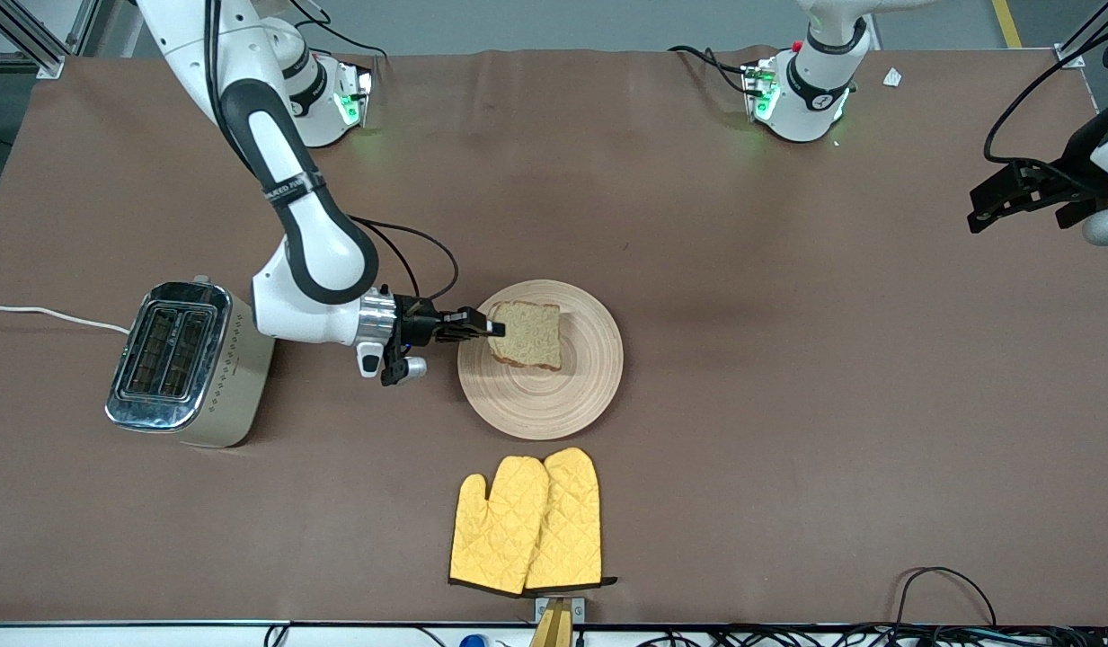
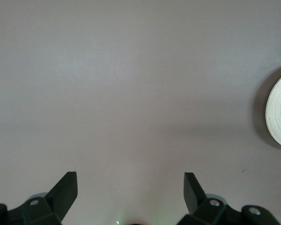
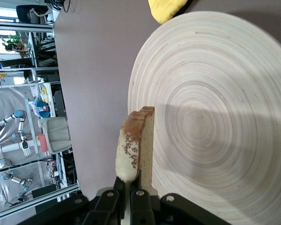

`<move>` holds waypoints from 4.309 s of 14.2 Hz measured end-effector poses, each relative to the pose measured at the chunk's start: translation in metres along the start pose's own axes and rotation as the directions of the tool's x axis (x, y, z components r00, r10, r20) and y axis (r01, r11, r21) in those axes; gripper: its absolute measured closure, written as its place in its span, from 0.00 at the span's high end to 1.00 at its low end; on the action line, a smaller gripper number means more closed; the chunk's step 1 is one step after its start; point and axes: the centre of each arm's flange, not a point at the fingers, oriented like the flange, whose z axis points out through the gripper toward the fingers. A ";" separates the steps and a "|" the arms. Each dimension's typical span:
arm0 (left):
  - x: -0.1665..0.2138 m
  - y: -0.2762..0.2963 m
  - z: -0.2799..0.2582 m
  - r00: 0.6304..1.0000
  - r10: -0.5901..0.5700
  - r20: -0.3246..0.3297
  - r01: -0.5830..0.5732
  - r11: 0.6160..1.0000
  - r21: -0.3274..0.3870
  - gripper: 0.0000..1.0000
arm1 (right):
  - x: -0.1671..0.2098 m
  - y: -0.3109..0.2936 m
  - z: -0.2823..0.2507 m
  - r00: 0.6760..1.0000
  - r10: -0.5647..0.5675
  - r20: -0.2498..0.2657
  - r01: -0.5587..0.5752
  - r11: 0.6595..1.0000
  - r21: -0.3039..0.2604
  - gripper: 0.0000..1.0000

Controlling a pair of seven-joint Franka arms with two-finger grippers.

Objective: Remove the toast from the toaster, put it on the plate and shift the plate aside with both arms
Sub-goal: 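Lower the toast onto the plate while the left gripper reaches toward it, then release the toast with the right gripper while the left gripper grips the plate rim, then withdraw the right gripper from the plate toward the toaster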

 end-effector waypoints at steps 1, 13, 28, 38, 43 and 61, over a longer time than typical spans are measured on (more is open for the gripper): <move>0.002 0.001 0.003 1.000 0.002 0.005 -0.002 1.000 0.000 1.00 | -0.001 0.002 0.004 1.000 0.002 0.004 -0.002 1.000 -0.004 0.07; 0.059 0.033 0.086 0.996 0.032 0.079 -0.017 0.983 -0.182 1.00 | 0.001 0.031 0.008 0.998 -0.062 0.001 0.062 0.998 -0.019 0.07; 0.096 0.133 0.312 0.968 0.030 0.250 0.126 0.802 -0.583 1.00 | -0.001 0.056 0.016 0.997 -0.082 -0.010 0.082 0.996 -0.045 0.65; 0.069 0.148 0.444 0.986 0.098 0.132 0.063 0.517 -0.854 0.94 | 0.007 0.068 -0.004 0.998 -0.056 -0.009 0.056 0.998 -0.006 0.73; 0.056 0.206 0.475 0.996 0.027 0.088 0.064 0.478 -0.876 0.79 | 0.019 0.079 -0.047 0.998 -0.066 -0.004 0.066 0.998 0.015 0.73; 0.023 0.266 0.530 0.993 0.065 0.094 0.053 0.468 -0.882 0.16 | -0.010 -0.082 -0.309 0.988 -0.133 0.076 0.153 0.823 -0.547 0.75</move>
